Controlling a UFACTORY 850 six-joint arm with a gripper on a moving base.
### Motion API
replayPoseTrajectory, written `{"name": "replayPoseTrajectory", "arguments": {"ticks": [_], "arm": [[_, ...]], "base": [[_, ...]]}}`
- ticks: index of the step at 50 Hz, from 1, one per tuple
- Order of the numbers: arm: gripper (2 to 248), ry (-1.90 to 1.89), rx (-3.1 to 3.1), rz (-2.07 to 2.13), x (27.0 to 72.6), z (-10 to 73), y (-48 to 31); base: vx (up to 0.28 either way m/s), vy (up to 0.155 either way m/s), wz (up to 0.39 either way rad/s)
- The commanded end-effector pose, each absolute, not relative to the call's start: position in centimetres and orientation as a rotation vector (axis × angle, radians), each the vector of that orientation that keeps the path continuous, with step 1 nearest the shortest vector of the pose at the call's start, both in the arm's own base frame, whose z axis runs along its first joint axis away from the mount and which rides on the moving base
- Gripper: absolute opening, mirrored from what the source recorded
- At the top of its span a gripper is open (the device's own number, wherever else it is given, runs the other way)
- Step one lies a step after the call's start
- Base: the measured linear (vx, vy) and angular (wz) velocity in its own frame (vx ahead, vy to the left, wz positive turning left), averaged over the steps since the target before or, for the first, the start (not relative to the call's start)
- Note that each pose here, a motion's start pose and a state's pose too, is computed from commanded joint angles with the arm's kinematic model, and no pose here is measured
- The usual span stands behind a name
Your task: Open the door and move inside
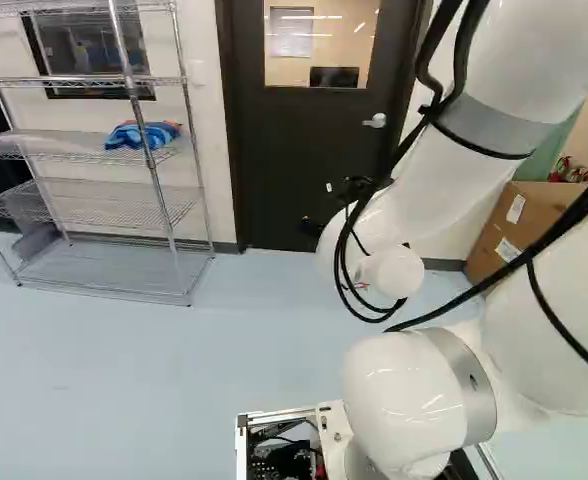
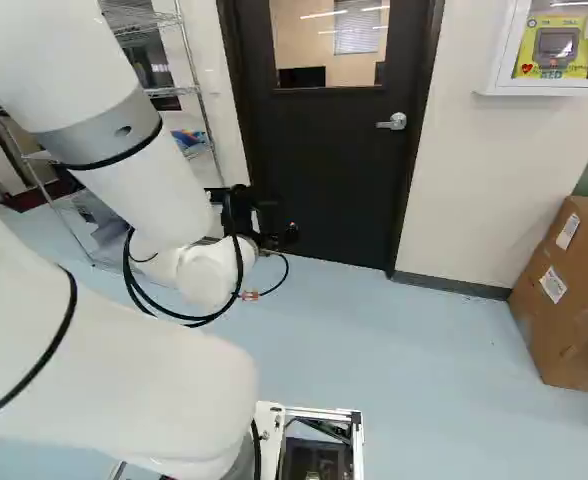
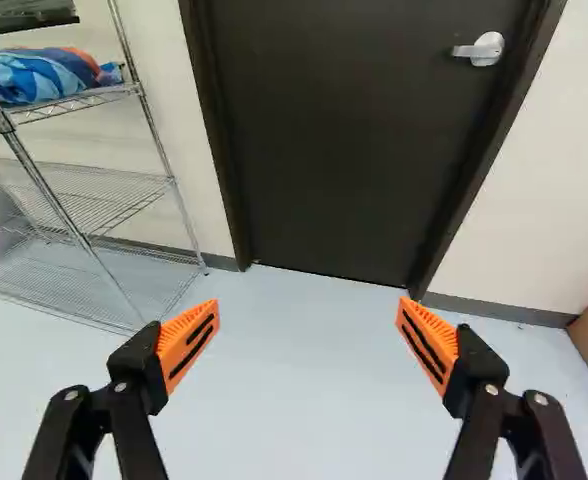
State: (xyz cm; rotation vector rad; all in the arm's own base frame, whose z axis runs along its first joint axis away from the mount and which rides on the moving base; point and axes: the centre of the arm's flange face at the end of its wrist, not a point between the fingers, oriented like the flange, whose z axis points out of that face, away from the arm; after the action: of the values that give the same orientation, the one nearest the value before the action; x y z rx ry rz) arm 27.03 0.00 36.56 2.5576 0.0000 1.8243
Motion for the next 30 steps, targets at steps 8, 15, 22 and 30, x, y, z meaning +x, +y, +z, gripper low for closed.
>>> {"name": "replayPoseTrajectory", "arguments": {"ticks": [8,15,22,30], "arm": [[247,0.0,2.558,1.824,27.03,36.56,0.0],[247,0.0,2.558,1.824,27.03,36.56,0.0],[247,0.0,2.558,1.824,27.03,36.56,0.0],[247,0.0,2.558,1.824,27.03,36.56,0.0]], "base": [[0.14,0.044,-0.01],[0.139,0.038,-0.016],[0.141,0.04,-0.015],[0.139,0.042,-0.014]]}}
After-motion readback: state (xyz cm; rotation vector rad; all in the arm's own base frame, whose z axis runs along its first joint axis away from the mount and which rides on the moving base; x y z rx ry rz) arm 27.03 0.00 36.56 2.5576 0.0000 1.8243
